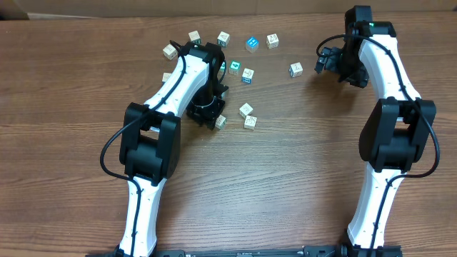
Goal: Form a circle
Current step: 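Move the left gripper up toward the arc's upper left blocks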
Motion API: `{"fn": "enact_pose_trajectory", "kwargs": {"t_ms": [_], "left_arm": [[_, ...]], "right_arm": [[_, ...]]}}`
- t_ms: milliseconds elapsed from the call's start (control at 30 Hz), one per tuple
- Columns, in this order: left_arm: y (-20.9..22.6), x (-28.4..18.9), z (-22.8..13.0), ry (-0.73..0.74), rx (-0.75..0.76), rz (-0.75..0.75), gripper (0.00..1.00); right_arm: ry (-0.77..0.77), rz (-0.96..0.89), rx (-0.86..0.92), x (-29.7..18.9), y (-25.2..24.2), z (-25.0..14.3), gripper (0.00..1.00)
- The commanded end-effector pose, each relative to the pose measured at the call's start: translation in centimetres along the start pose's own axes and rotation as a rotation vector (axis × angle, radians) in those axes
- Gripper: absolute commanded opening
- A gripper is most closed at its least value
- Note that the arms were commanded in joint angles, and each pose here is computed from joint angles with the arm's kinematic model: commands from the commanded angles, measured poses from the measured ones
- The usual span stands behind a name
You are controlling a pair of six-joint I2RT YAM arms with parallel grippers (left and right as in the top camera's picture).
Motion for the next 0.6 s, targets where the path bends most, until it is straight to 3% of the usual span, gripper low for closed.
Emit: {"fn": "enact_pose_trajectory", "kwargs": {"t_ms": [0, 300, 467, 567], "left_arm": [[-0.6, -1.0, 0.0, -0.052, 0.045, -0.088, 0.29], [-0.8, -6.9, -1.8, -0.212, 0.056, -0.075, 0.34], [-0.9, -6.7, -1.9, -0.203, 0.066, -0.075, 0.36], [-0.8, -5.8, -1.8, -0.193, 0.065, -0.076, 0.48]], "right_arm": [[-0.045, 0.017, 0.006, -1.7, 0.1, 0.5, 1.0], [-0.045, 0.017, 0.006, -1.7, 0.1, 0.5, 1.0], [-0.045, 0.017, 0.006, -1.7, 0.1, 0.5, 1.0], [-0.045, 0.017, 0.006, -1.7, 0.1, 0.5, 1.0]]}}
Point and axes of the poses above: each gripper's point midway between its finger pads, its own x axis out along the fingers, its own y axis along the line the jaws close on, z = x × y, the point moved 10 cm from there along -x, back along the fingers, and after that the axes turned 3 degrees about x, right-handed, at the moved point
